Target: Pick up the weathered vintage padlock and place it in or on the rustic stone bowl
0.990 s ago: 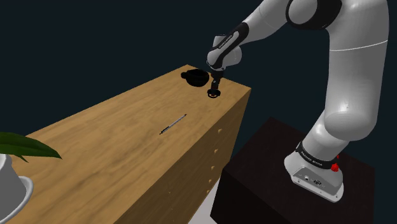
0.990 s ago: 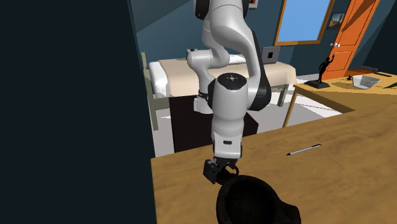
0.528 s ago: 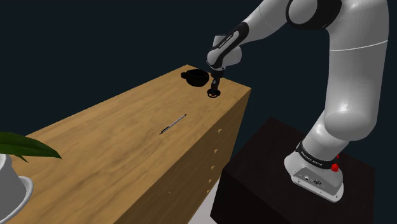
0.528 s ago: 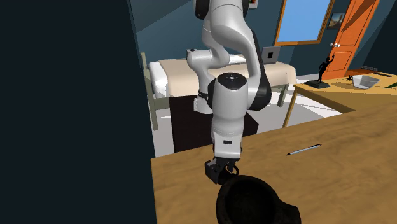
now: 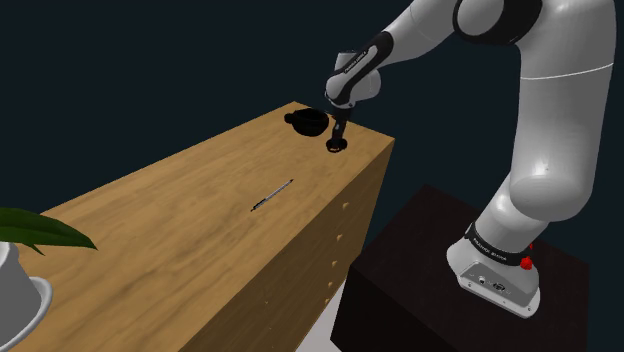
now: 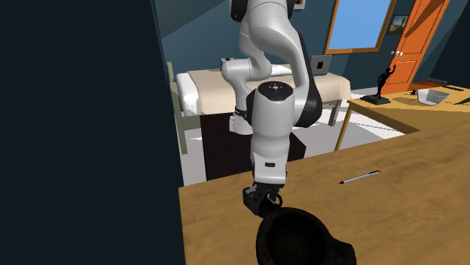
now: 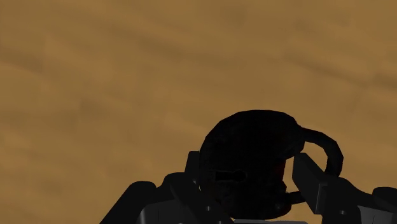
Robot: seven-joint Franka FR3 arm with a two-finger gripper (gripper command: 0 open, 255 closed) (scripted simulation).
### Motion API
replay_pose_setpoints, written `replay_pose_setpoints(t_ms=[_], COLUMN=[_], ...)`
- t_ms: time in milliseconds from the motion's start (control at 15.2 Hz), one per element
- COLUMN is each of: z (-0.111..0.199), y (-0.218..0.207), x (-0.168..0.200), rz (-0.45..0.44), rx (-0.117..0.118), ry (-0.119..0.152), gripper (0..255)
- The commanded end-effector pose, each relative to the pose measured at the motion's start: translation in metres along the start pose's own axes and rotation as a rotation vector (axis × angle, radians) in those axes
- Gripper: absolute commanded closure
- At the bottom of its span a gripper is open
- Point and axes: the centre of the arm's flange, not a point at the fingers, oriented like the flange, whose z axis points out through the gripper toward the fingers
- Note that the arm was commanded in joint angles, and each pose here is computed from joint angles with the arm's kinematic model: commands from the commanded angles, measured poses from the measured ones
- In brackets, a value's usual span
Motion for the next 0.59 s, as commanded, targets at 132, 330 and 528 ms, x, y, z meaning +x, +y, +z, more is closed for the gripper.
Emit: replay_pose_setpoints(t_ms=[132,330,528], z=[-0.021,-0.037,-0.052], y=[0.000,-0.001,-0.001], x=[0.000,0.000,0.000], rz=[0.000,0.000,0.000], rx=[0.000,0.000,0.000], ry=[-0.001,-0.001,-0.001], gripper=[255,255,255])
